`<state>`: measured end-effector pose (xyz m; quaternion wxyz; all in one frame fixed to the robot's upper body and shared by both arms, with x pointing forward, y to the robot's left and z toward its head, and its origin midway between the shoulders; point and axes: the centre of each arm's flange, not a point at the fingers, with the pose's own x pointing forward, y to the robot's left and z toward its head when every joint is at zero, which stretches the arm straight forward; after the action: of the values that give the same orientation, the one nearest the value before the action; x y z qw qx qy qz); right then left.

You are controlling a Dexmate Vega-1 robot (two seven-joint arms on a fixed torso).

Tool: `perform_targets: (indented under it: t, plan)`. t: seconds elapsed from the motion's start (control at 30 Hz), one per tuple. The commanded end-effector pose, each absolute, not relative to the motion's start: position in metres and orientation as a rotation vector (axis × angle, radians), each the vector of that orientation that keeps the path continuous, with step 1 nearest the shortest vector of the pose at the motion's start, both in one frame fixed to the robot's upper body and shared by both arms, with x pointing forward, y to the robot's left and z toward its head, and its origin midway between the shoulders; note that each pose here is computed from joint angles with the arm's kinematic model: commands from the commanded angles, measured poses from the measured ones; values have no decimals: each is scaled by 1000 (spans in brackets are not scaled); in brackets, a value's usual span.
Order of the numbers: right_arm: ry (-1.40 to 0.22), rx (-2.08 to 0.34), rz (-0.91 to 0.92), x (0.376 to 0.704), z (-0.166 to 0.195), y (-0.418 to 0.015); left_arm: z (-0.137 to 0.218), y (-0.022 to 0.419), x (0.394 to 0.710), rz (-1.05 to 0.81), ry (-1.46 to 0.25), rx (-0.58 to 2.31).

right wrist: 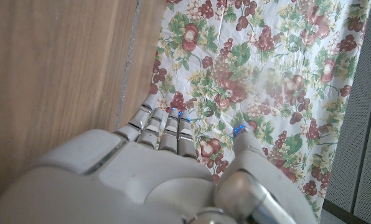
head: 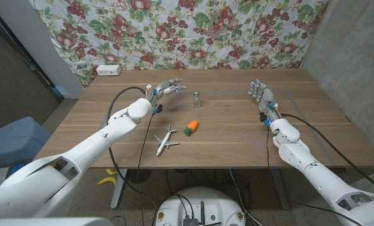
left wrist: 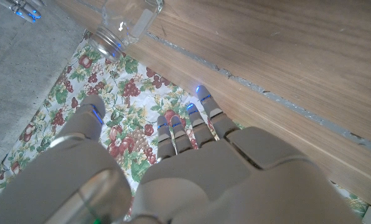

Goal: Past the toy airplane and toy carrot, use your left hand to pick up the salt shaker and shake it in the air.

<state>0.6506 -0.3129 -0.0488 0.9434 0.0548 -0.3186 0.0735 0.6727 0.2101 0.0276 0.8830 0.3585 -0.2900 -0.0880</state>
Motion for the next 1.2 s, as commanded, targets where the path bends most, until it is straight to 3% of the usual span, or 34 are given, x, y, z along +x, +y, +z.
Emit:
perform_targets:
  t: [0.03,1.2]
  plan:
    - [-649,112,147,651,-49,-313,28,203,676,-193,-602,777]
    - [-655,128,139,647,-57,-318,24,180,680,-207,-578,885]
